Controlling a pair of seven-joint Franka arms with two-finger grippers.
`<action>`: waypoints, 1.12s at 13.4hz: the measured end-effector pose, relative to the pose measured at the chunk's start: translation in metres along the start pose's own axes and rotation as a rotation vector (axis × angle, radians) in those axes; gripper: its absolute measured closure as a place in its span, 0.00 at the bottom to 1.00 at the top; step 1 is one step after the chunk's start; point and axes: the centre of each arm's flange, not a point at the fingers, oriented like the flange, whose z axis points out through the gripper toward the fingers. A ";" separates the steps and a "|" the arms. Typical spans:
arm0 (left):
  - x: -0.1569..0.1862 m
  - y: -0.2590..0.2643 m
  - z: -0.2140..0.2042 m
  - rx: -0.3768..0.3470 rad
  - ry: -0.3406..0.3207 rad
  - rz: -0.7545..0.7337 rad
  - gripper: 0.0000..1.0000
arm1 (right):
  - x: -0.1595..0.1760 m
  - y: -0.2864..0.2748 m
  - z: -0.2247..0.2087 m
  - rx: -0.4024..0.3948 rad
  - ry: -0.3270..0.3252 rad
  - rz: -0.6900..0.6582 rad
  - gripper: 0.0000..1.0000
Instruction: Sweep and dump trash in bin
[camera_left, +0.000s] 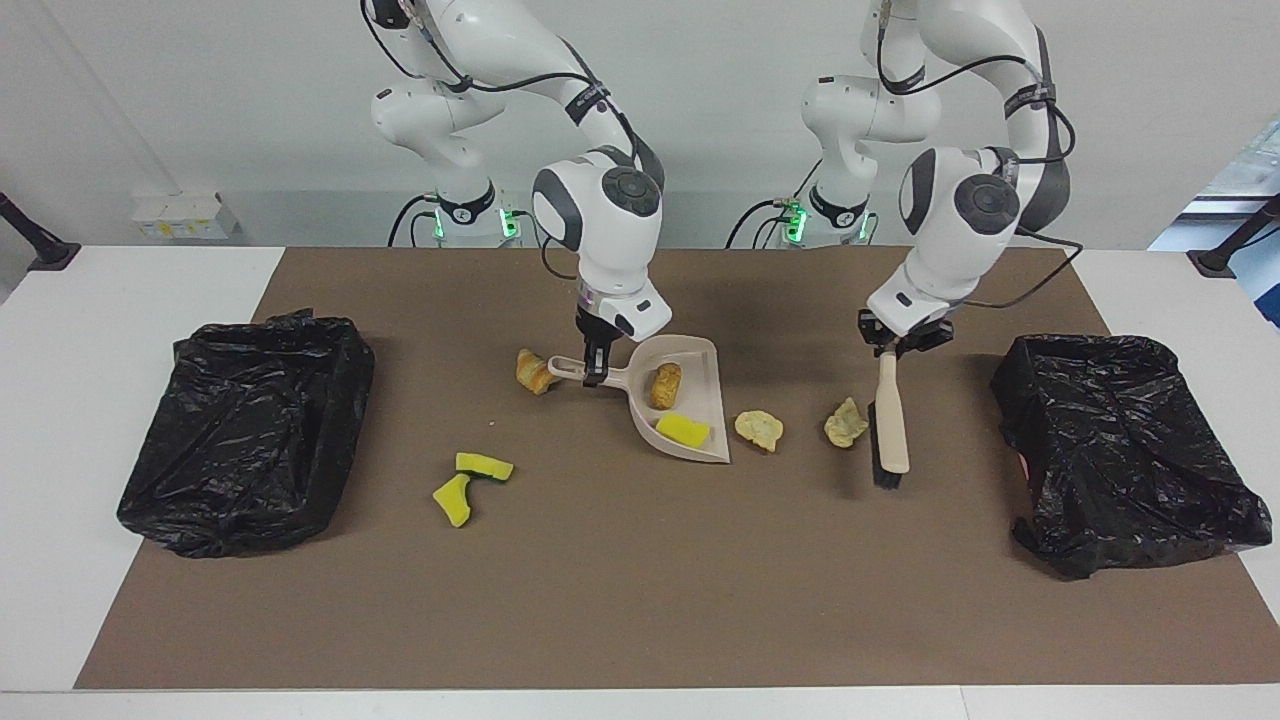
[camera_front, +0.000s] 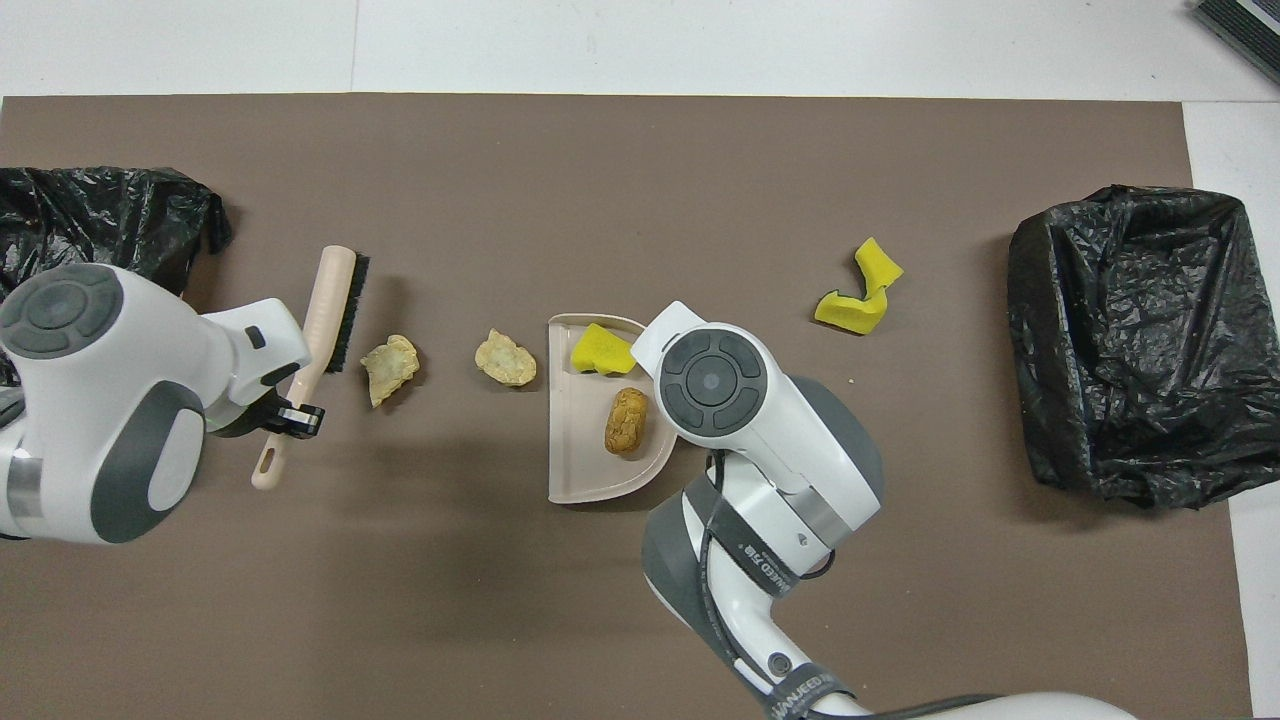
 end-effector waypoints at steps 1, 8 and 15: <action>-0.001 -0.013 0.007 -0.003 -0.012 0.010 0.73 | 0.001 -0.001 0.001 0.001 -0.001 0.017 0.67; 0.007 0.044 0.041 -0.011 -0.056 0.125 0.73 | 0.016 -0.011 0.003 0.002 -0.002 0.060 0.67; -0.015 0.190 0.038 -0.043 -0.077 0.279 0.73 | 0.039 -0.019 0.014 -0.009 0.012 0.099 0.67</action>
